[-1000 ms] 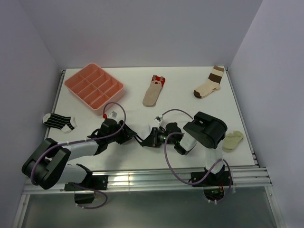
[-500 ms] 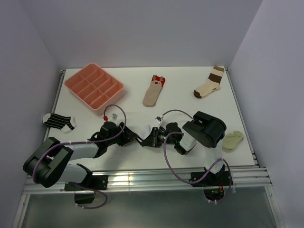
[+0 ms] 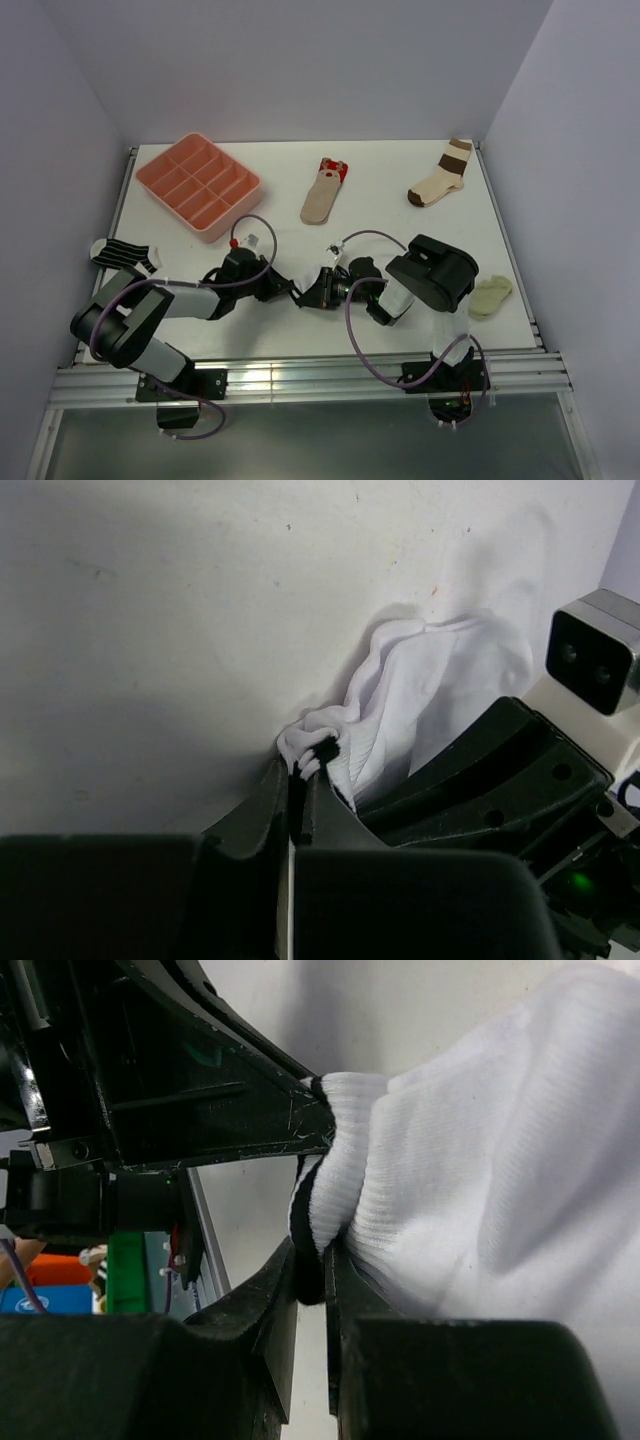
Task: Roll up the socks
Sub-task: Roll the sock at the center of the board.
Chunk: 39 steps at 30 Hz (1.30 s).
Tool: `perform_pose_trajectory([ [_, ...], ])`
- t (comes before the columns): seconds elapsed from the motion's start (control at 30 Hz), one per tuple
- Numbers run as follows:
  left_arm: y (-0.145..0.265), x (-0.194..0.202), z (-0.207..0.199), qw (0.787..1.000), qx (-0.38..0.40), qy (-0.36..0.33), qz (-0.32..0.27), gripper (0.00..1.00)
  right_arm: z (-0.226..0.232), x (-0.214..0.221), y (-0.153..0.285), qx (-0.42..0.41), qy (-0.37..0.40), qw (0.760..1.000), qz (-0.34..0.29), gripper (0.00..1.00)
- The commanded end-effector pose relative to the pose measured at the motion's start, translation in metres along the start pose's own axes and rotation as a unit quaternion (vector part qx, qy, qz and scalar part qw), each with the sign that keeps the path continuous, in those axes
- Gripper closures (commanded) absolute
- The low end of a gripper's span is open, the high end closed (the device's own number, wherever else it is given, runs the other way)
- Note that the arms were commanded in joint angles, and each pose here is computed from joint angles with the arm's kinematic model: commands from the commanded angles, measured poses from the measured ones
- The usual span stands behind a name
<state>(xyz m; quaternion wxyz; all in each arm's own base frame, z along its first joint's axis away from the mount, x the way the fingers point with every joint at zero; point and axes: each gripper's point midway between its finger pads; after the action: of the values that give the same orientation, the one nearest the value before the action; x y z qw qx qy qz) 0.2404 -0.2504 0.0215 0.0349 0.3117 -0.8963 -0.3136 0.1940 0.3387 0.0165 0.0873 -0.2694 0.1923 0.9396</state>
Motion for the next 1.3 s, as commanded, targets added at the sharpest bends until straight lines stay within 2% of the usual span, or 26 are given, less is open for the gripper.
perform_pose_trajectory([
  [0.0,-0.001,0.003,0.048,0.992,-0.125,-0.029,0.009,1.00,-0.037,0.029,0.010,0.086,0.001,0.995,0.050,0.89],
  [0.03,0.004,0.005,0.060,0.986,-0.164,-0.033,0.016,1.00,-0.039,0.029,0.012,0.094,0.004,0.994,0.050,0.87],
  [0.07,0.001,-0.002,0.048,0.986,-0.163,-0.042,0.008,1.00,-0.039,0.027,0.012,0.097,0.009,0.994,0.049,0.84],
  [0.13,0.010,-0.007,0.060,0.974,-0.219,-0.052,0.006,1.00,-0.037,0.023,0.015,0.103,0.025,0.993,0.049,0.74],
  [0.2,0.008,-0.015,0.048,0.969,-0.239,-0.065,0.004,1.00,-0.033,0.011,0.018,0.113,0.050,0.992,0.036,0.61],
  [0.3,0.011,-0.026,0.045,0.953,-0.292,-0.085,-0.002,1.00,-0.036,-0.003,0.025,0.156,0.092,0.983,0.022,0.48],
  [0.37,0.013,-0.032,0.037,0.943,-0.316,-0.101,-0.010,1.00,-0.036,-0.003,0.029,0.184,0.115,0.976,0.033,0.45],
  [0.4,0.012,-0.032,0.040,0.937,-0.331,-0.108,-0.007,1.00,-0.036,-0.018,0.032,0.208,0.142,0.968,0.010,0.42],
  [0.47,0.006,-0.032,0.028,0.937,-0.331,-0.117,-0.005,1.00,-0.036,-0.023,0.036,0.242,0.167,0.956,0.006,0.41],
  [0.6,0.000,-0.024,0.034,0.923,-0.363,-0.130,0.022,1.00,-0.026,-0.037,0.040,0.317,0.250,0.915,-0.023,0.40],
  [0.87,-0.005,-0.006,0.039,0.909,-0.384,-0.154,0.049,1.00,-0.009,-0.041,0.030,0.340,0.310,0.887,-0.043,0.40],
  [1.1,-0.004,-0.004,0.037,0.908,-0.380,-0.167,0.054,1.00,-0.007,-0.040,0.028,0.338,0.295,0.892,-0.062,0.40],
  [1.2,-0.003,-0.003,0.036,0.910,-0.376,-0.165,0.055,1.00,-0.008,-0.046,0.034,0.329,0.269,0.902,-0.074,0.48],
  [1.27,-0.003,-0.003,0.037,0.911,-0.374,-0.165,0.055,1.00,-0.012,-0.049,0.039,0.331,0.252,0.906,-0.080,0.50],
])
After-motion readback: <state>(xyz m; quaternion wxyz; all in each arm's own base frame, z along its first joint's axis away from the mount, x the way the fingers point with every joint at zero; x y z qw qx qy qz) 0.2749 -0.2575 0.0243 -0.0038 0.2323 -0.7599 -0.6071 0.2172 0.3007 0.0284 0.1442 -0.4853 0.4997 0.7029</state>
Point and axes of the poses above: each gripper's point midway between its finger pads, its own y axis back along the fingers, its own z axis along the line the jaws close on, x = y × z, and after that the axes turned 10 degrees about y, right-handed
